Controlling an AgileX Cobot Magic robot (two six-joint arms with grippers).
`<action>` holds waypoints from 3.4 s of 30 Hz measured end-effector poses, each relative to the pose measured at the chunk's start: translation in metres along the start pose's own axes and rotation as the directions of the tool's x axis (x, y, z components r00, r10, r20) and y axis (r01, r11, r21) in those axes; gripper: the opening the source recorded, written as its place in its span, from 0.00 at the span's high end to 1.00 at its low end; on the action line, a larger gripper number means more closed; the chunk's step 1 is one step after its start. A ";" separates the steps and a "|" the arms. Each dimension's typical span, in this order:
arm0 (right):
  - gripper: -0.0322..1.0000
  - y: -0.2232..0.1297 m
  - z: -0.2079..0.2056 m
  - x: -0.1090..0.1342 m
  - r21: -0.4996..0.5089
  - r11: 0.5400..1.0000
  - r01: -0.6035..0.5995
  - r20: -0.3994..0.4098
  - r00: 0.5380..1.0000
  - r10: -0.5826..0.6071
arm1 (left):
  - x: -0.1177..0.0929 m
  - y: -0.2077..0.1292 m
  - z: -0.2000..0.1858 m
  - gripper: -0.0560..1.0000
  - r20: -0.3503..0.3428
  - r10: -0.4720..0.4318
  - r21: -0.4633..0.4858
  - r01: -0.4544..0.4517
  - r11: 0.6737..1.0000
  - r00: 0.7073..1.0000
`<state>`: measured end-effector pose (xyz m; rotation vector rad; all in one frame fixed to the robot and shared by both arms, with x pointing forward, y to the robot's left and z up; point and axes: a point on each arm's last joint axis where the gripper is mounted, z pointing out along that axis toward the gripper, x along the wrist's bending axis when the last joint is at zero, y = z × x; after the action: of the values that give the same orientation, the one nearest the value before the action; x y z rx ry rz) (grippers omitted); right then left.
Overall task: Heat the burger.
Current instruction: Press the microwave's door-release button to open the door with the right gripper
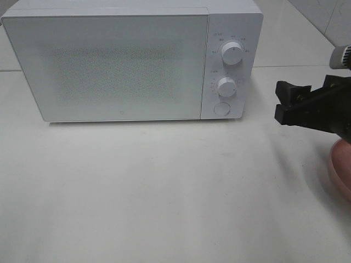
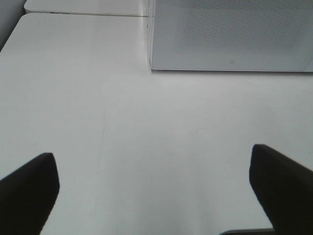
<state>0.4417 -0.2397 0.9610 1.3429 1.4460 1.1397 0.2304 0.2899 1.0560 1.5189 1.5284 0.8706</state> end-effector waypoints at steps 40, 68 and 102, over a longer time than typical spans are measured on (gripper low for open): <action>0.24 -0.044 0.011 0.073 0.025 0.998 -0.053 0.040 0.998 0.052 | 0.000 0.000 0.000 0.02 0.000 0.000 0.000 0.000 1.000 1.000; 0.57 -0.044 0.011 0.073 -0.033 0.178 -0.983 0.034 0.177 0.984 | 0.000 0.000 0.000 0.02 0.000 0.000 0.000 0.000 1.000 1.000; 0.97 -0.065 0.062 0.094 -0.036 -0.025 -0.999 0.183 -0.031 0.983 | 0.000 0.000 0.000 0.02 0.000 0.000 0.000 0.000 1.000 1.000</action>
<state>0.4793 -0.1420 0.8840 2.6703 0.0318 1.7226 0.2304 0.2899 1.0560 1.5189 1.5284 0.8706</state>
